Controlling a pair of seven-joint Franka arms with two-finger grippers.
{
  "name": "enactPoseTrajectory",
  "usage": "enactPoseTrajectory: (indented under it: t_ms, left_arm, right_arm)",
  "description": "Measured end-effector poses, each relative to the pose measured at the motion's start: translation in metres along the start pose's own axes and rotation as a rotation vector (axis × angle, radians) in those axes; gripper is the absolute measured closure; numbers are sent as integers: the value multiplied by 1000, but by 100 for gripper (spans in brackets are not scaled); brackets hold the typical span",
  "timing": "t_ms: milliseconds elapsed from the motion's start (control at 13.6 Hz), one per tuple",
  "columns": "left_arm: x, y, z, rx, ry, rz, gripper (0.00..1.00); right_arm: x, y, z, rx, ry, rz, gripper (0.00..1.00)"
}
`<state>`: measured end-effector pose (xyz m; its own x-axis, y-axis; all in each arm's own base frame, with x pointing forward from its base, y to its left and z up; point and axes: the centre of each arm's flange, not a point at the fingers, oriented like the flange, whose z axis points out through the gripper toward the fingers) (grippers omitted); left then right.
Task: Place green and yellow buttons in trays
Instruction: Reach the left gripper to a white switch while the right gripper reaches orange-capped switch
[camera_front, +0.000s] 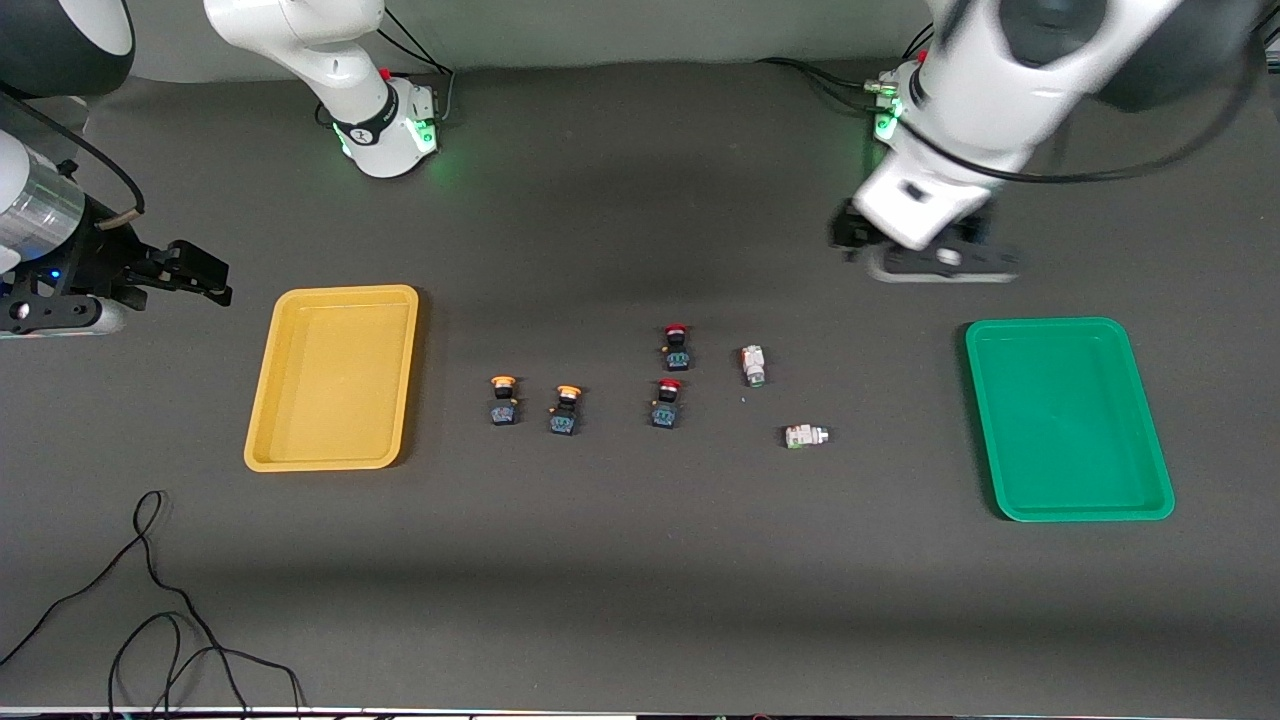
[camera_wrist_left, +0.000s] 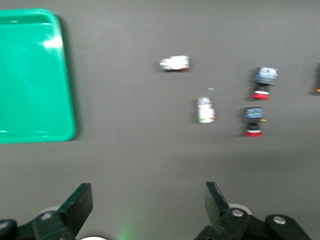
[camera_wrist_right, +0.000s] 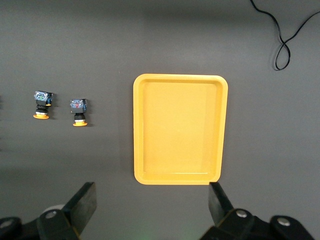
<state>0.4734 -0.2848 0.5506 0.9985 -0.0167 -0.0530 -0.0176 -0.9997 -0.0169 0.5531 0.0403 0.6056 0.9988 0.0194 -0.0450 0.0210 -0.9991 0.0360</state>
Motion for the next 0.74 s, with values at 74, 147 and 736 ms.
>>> enactPoseTrajectory:
  t_ms: [74,147,736]
  left_arm:
    - [-11,24,9,-18,3,-9,0]
    - [-21,43,20,-33,9,-17,0]
    - [-36,82,99,-31,-12,-34,0]
  right_arm:
    - [0,0,0,0,0,0,0]
    - [0,0,0,3,-1,0,0]
    - [7,-58,13,104,-16,89,0]
